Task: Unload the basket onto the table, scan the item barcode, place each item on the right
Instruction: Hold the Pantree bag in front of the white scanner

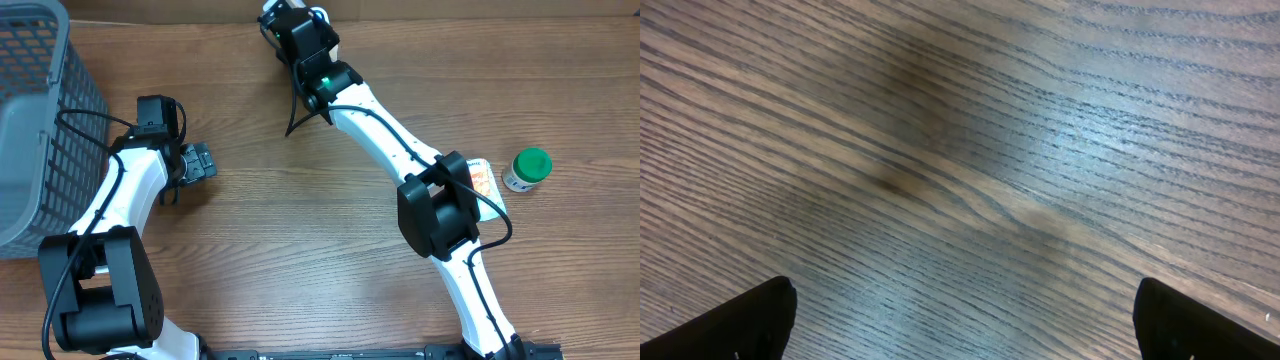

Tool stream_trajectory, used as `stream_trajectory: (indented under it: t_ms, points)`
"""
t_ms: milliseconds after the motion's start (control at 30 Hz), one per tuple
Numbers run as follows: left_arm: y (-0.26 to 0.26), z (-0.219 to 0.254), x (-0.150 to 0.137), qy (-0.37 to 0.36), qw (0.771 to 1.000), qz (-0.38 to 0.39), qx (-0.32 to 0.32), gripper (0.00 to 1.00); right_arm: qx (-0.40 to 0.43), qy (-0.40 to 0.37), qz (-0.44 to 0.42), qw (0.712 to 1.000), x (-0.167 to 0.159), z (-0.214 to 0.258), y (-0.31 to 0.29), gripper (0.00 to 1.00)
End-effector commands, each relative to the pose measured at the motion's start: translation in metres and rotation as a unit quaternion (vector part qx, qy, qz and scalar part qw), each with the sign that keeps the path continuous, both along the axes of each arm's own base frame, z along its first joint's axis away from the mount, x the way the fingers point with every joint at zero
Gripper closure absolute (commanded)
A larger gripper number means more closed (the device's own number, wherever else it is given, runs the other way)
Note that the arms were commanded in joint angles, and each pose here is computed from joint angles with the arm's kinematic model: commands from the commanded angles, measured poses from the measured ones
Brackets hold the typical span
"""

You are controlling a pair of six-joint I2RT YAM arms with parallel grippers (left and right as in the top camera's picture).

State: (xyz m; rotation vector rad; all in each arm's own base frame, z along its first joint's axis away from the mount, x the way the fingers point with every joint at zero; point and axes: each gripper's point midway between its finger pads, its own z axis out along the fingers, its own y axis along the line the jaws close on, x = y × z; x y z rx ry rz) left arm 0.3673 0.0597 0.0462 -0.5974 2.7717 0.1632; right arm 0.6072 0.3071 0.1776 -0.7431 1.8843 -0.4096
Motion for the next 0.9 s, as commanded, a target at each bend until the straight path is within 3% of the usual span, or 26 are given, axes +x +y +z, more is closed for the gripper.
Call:
stream_trajectory:
  t_ms: [0,633,867]
  points:
    - [0.001,0.007,0.005,-0.008,1.000,-0.009,0.008,0.00,0.025,0.001,-0.002,1.000,-0.001,0.000,0.005,0.96]
    - [0.001,0.007,0.005,-0.008,1.000,-0.009,0.008,0.00,0.094,0.051,0.004,0.994,-0.010,-0.017,0.017,0.96]
    - [0.001,0.007,0.005,-0.008,1.000,-0.009,0.008,0.00,0.146,0.024,-0.019,0.989,-0.006,0.023,0.002,0.97]
